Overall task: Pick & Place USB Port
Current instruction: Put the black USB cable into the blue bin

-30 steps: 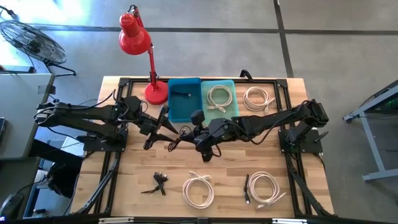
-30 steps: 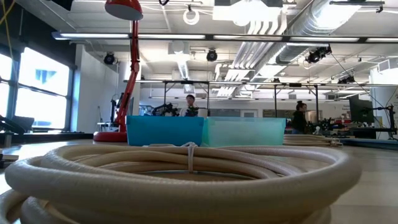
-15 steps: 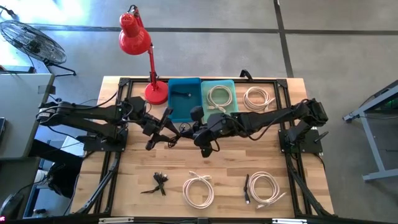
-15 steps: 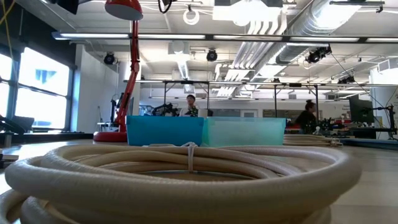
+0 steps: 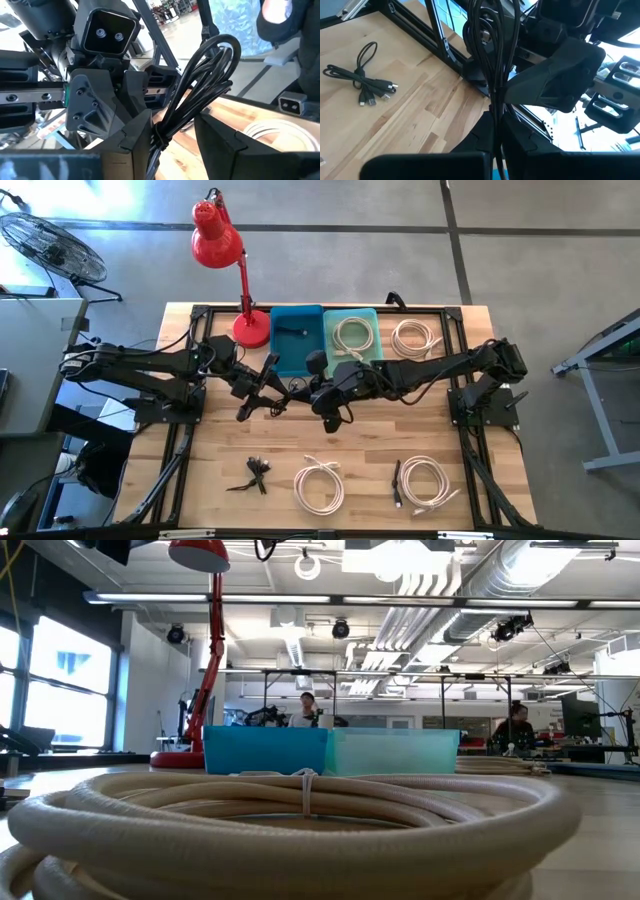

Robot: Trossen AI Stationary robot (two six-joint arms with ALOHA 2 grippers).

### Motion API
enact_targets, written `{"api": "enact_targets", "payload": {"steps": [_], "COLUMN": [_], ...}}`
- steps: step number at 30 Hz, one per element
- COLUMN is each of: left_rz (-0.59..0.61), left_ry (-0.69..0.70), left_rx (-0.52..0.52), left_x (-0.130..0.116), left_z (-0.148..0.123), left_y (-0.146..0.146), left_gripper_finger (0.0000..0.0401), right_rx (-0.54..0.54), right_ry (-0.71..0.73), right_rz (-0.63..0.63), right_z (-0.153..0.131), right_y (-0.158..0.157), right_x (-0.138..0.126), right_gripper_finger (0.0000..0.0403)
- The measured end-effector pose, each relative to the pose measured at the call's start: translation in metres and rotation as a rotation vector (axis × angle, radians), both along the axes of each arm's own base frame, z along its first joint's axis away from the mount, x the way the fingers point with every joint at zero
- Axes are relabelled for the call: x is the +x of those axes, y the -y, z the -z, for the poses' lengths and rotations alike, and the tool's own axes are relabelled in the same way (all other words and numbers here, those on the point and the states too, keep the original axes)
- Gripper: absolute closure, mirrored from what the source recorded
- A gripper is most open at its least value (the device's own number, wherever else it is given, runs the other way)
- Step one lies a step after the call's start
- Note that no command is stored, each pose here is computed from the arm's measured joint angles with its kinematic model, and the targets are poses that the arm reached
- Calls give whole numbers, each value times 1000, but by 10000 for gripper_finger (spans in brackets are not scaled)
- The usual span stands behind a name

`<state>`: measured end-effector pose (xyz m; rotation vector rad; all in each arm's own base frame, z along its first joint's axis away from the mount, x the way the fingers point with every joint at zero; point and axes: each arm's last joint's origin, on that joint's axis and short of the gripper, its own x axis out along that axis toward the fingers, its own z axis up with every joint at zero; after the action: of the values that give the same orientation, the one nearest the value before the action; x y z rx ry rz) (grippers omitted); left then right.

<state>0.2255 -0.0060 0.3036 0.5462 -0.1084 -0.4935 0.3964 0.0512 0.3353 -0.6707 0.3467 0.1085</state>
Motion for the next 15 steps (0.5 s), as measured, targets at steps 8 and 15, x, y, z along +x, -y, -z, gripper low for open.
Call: {"api": "enact_targets", "payload": {"steps": [8,15], "left_rz": [-14,-49], "left_ry": [35,49], "left_rx": [49,82], "left_x": [0,1], "left_z": [-1,-1], "left_y": [0,-1], "left_gripper_finger": [330,378], "right_rx": [4,16], "right_ry": [0,-7], "right_rz": [0,10], "right_z": [0,1], "right_y": [1,1], "right_x": [0,0], "right_gripper_finger": [393,388]}}
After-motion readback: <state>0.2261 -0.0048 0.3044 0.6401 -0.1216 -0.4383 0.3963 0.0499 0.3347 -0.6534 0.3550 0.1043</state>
